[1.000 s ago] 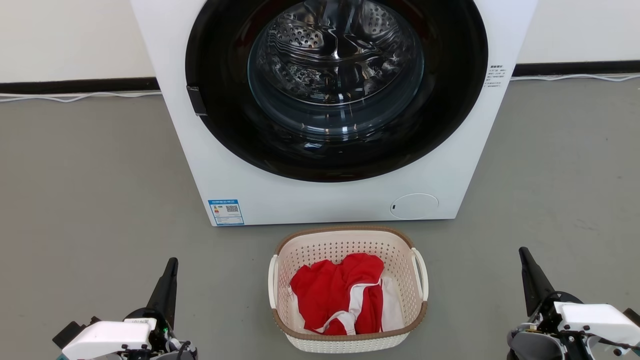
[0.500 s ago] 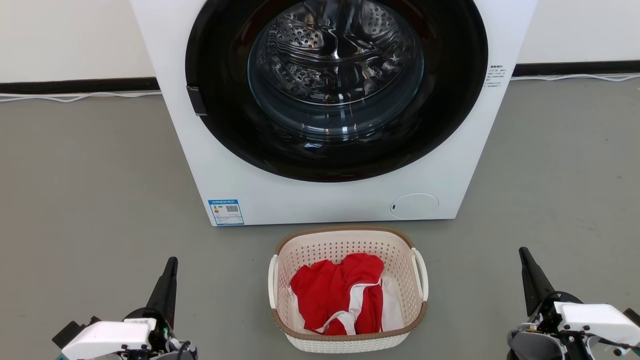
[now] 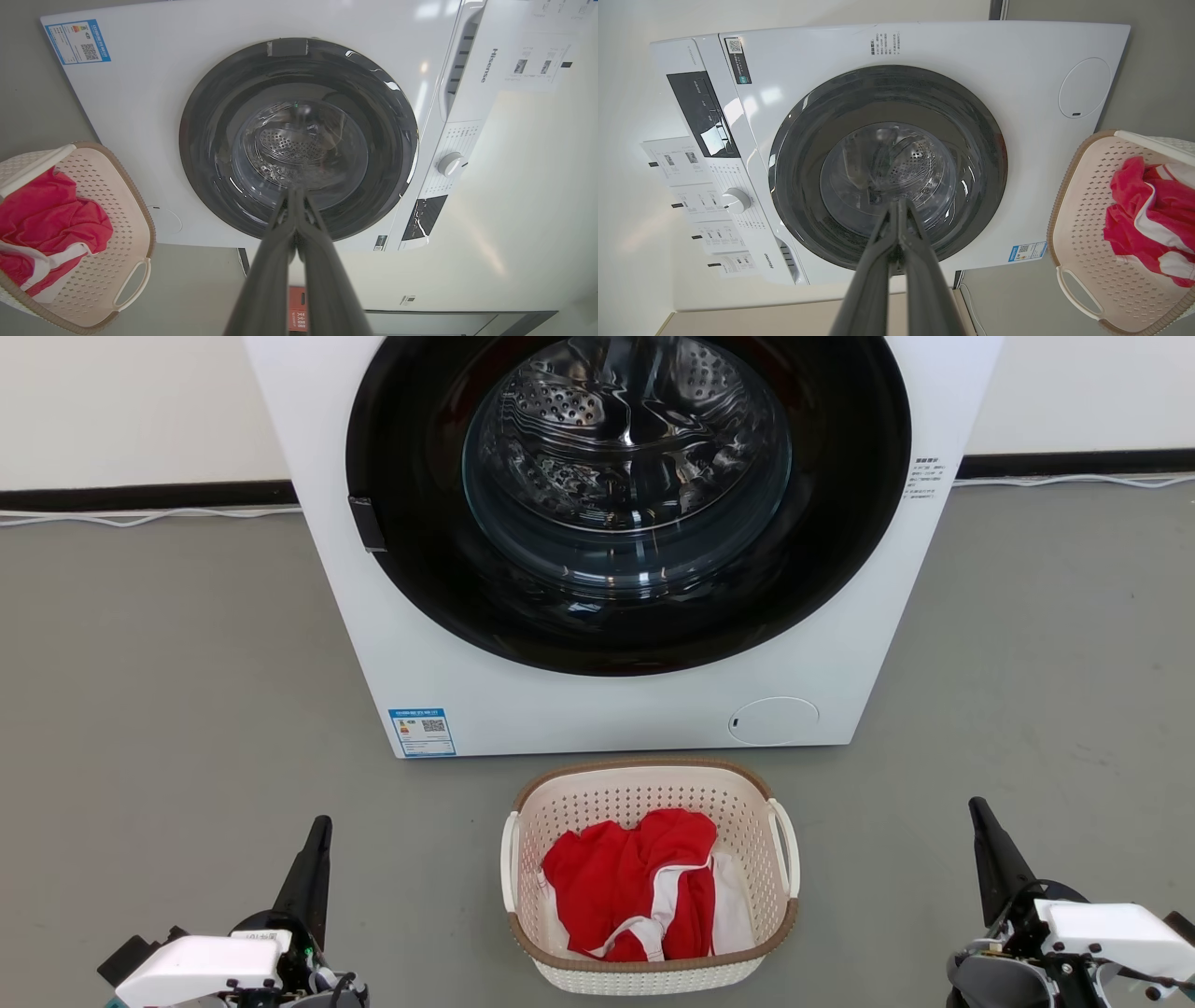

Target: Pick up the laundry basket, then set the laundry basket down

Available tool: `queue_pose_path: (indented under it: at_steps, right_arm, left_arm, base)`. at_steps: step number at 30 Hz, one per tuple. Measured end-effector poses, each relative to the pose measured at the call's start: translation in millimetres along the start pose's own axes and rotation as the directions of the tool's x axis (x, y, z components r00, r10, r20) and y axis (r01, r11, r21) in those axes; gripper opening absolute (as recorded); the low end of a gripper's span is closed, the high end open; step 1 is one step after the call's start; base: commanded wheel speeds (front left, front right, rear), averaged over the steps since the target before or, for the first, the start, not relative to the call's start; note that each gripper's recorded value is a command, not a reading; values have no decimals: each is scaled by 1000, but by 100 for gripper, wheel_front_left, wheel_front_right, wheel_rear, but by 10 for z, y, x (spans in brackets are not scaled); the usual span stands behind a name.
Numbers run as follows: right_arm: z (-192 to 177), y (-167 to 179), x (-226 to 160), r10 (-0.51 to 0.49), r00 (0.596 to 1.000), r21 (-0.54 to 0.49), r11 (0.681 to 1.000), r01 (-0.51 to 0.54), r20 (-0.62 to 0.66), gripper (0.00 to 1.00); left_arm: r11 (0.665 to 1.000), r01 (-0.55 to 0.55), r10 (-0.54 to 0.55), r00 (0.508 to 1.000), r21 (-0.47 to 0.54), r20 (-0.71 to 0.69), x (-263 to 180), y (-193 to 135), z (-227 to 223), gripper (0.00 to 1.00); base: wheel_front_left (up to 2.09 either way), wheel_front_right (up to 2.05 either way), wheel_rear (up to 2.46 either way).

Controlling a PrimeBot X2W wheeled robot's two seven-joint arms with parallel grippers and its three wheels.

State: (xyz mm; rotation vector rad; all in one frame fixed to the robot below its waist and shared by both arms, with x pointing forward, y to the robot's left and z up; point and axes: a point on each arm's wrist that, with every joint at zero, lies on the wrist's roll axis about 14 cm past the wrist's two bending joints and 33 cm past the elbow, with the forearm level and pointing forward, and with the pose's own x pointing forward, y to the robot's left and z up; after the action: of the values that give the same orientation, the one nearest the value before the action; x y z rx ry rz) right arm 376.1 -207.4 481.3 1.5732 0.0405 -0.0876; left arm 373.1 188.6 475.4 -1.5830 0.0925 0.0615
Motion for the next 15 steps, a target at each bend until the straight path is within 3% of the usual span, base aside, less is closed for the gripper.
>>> queue_pose_path:
  at_steps: [15]
  right_arm:
    - [0,0,0,0,1000,0,1000,0,0,0]
  left_arm:
    - [1000,0,0,1000,0,0,0,0,0,0]
  base:
    - [0,0,0]
